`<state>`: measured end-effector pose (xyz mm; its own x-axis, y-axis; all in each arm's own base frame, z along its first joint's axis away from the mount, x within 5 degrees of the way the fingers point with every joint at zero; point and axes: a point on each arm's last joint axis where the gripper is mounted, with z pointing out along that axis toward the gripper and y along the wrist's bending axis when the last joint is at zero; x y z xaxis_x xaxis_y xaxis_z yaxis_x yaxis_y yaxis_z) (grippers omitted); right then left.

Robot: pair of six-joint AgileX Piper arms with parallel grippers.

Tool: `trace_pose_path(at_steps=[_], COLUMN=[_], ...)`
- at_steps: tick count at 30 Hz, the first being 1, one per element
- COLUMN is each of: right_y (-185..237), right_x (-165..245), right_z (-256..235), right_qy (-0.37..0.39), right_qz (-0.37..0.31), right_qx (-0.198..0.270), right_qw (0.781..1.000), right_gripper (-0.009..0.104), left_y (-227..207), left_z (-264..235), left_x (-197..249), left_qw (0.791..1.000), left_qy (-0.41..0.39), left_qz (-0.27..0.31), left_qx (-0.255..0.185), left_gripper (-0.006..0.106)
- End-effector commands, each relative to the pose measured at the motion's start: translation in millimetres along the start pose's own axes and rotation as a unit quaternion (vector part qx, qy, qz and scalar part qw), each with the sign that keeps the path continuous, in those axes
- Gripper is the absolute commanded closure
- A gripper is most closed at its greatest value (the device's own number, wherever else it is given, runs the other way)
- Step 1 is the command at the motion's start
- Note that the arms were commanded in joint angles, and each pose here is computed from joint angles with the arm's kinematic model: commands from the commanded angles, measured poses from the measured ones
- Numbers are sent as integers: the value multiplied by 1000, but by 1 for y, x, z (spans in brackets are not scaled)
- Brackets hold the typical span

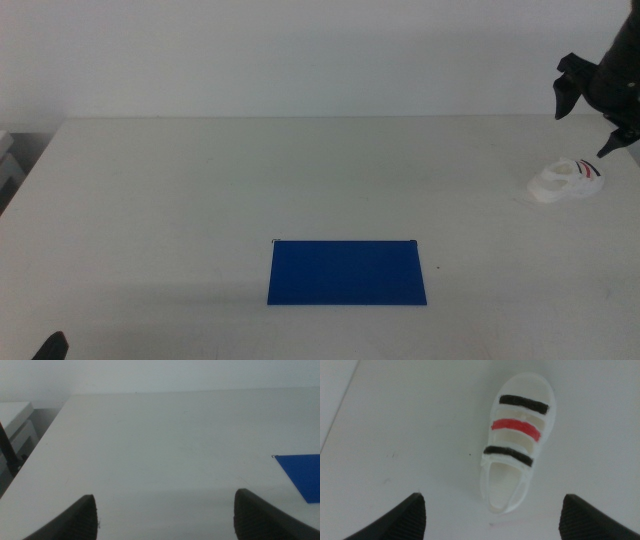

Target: Use one arm to grab the shoe from the table and place it on the mat.

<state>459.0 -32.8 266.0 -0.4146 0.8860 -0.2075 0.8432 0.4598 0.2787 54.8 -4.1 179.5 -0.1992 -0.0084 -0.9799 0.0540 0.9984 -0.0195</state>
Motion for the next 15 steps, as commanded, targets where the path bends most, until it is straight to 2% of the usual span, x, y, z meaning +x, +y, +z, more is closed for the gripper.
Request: trace_pose_path(at_steps=[1, 6, 15], right_y=[9, 15, 12], right_x=[-9, -14, -15], right_z=[-27, -5, 33], right_qy=[-25, -14, -17], right_qz=[22, 54, 75], right_qx=[-25, 16, 57], right_qw=[999, 998, 995], right_gripper=[16, 16, 16], left_y=[0, 0, 0], left_z=[-1, -1, -1], left_x=[-6, -6, -6], left_qw=[999, 999, 999], left_qy=[-43, -43, -43], left_qz=[-6, -6, -6], left_qx=[0, 0, 0], left_gripper=[7, 7, 7])
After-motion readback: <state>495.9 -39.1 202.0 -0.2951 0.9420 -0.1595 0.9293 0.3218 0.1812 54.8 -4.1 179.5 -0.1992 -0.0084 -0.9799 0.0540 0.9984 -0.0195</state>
